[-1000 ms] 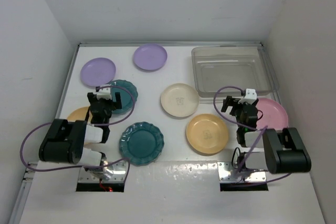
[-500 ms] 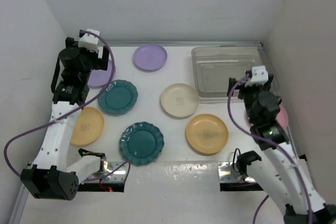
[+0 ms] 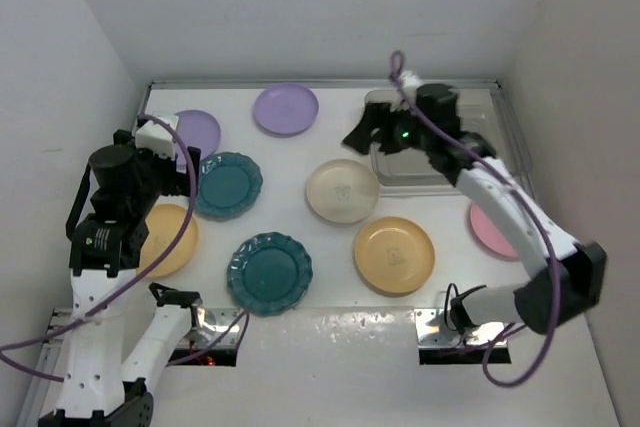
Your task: Place the plates into the plastic bin on the countertop
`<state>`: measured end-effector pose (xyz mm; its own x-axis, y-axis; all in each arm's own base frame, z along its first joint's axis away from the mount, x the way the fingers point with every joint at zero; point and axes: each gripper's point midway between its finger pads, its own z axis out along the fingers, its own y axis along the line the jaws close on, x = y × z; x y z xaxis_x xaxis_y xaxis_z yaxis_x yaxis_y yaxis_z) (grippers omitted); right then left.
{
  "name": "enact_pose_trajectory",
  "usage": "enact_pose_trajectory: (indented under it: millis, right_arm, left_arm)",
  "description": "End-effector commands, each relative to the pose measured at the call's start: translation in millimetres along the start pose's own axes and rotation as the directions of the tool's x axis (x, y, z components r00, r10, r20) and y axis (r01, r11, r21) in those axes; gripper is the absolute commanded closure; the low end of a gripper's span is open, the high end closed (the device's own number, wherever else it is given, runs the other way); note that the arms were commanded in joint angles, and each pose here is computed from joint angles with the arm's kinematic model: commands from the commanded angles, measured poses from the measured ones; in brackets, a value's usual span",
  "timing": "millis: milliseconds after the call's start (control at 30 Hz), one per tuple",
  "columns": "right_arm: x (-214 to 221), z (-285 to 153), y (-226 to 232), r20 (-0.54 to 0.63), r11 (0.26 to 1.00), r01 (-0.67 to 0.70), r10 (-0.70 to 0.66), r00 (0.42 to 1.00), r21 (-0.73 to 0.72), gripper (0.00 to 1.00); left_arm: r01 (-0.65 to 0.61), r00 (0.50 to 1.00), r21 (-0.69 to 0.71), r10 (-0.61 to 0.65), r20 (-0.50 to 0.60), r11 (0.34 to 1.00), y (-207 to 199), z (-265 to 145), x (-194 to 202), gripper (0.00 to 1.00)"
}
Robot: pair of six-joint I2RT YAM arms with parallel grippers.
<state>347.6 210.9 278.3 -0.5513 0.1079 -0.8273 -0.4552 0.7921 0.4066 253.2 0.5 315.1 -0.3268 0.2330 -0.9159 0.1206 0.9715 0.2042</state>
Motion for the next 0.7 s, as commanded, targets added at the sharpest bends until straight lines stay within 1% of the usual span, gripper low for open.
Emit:
enact_pose_trajectory:
  millis: [0, 33, 67, 100, 133, 167, 233, 267, 300, 333, 367, 400, 433, 467, 500, 533, 567, 600, 633, 667]
  right_arm:
    - [138.8, 12.2, 73.8, -0.537, 0.906, -0.362, 0.198, 0.82, -0.219, 0.0]
    - [181.4, 9.5, 87.7, -0.62, 0.894, -0.403, 0.205, 0.758, -0.197, 0.0]
    - [197.8, 12.3, 109.8, -0.626, 0.876, -0.399, 0.154, 0.764, -0.272, 0.0]
    - [222.5, 14.2, 107.4, -0.65, 0.874, -0.425, 0.184, 0.738, -0.236, 0.0]
    - [251.7, 7.1, 115.2, -0.687, 0.882, -0.415, 0.159, 0.709, -0.224, 0.0]
    - [260.8, 12.0, 110.2, -0.674, 0.898, -0.394, 0.168, 0.719, -0.196, 0.0]
    - [261.8, 14.8, 114.5, -0.623, 0.927, -0.311, 0.12, 0.773, -0.207, 0.0]
    - [268.9, 4.7, 126.9, -0.609, 0.935, -0.226, 0.015, 0.793, -0.271, 0.0]
    - [258.3, 18.1, 115.0, -0.525, 0.971, -0.121, -0.006, 0.851, -0.208, 0.0]
    - [258.6, 18.8, 112.7, -0.496, 0.976, -0.043, -0.072, 0.865, -0.215, 0.0]
    - [251.2, 22.2, 113.0, -0.422, 0.982, 0.046, -0.122, 0.898, -0.185, 0.0]
    - [255.4, 23.9, 105.3, -0.4, 0.983, 0.077, -0.14, 0.906, -0.168, 0.0]
    - [254.9, 24.3, 101.7, -0.384, 0.991, 0.05, -0.096, 0.919, -0.128, 0.0]
    - [260.1, 33.3, 79.7, -0.316, 0.997, 0.037, -0.055, 0.947, -0.062, 0.0]
    - [263.9, 35.1, 75.4, -0.306, 0.998, -0.003, -0.017, 0.952, -0.065, 0.0]
    - [292.4, 27.0, 73.0, -0.388, 0.99, -0.09, 0.043, 0.92, -0.105, 0.0]
    - [266.3, 34.9, 89.8, -0.312, 0.943, -0.185, 0.094, 0.945, -0.278, 0.17]
    - [263.0, 34.2, 97.0, -0.338, 0.91, -0.281, 0.173, 0.925, -0.305, 0.41]
    - [275.2, 41.8, 93.3, -0.405, 0.892, -0.341, 0.206, 0.891, -0.298, 0.64]
    - [287.4, 41.3, 89.5, -0.47, 0.891, -0.378, 0.228, 0.853, -0.252, 0.65]
  left_arm:
    - [-0.005, 1.0, -0.03, 0.005, 0.004, 1.0, 6.7, -6.8, 2.7, 0.0]
    - [-0.005, 1.0, -0.04, 0.005, 0.002, 0.999, 8.6, -7.0, 3.2, 0.0]
    - [-0.014, 1.0, -0.038, 0.014, -0.007, 0.999, 8.2, -5.4, 6.6, 0.0]
    - [-0.011, 1.0, -0.061, 0.01, -0.013, 0.998, 12.9, -5.9, 7.9, 0.0]
    - [-0.007, 1.0, -0.072, 0.006, -0.016, 0.997, 15.9, -6.2, 8.6, 0.0]
    - [-0.007, 0.999, -0.068, 0.005, -0.034, 0.998, 15.0, -2.3, 13.5, 0.0]
    - [0.002, 0.999, -0.064, -0.004, -0.041, 0.998, 16.4, -0.1, 15.4, 0.0]
    - [0.011, 0.999, -0.056, -0.013, -0.039, 0.998, 14.5, 0.2, 15.0, 0.0]
    - [0.012, 0.999, -0.044, -0.013, -0.036, 0.999, 12.5, 0.4, 14.5, 0.0]
    - [0.012, 0.999, -0.044, -0.013, -0.036, 0.999, 12.5, 0.4, 14.4, 0.0]
    - [0.012, 0.999, -0.044, -0.013, -0.036, 0.999, 12.5, 0.4, 14.4, 0.0]
    - [0.003, 0.999, -0.043, -0.004, -0.036, 0.999, 12.8, 0.4, 14.4, 0.0]
    - [0.004, 0.998, -0.039, -0.006, -0.055, 0.999, 11.9, 4.5, 19.6, 0.0]
    - [0.004, 0.998, -0.039, -0.006, -0.055, 0.999, 12.3, 7.3, 18.9, 0.0]
    - [0.004, 0.998, -0.039, -0.006, -0.055, 0.999, 12.4, 7.4, 18.9, 0.0]
    - [0.004, 0.998, -0.036, -0.007, -0.064, 0.999, 12.2, 9.7, 20.4, 0.0]
    - [0.004, 0.998, -0.036, -0.007, -0.064, 0.999, 12.2, 9.7, 20.4, 0.0]
    - [0.005, 0.997, -0.034, -0.007, -0.075, 0.999, 12.0, 12.4, 22.1, 0.0]
    - [0.005, 0.997, -0.034, -0.007, -0.075, 0.999, 12.0, 12.4, 22.1, 0.0]
    - [0.005, 0.997, -0.034, -0.007, -0.075, 0.999, 12.0, 12.4, 22.1, 0.0]
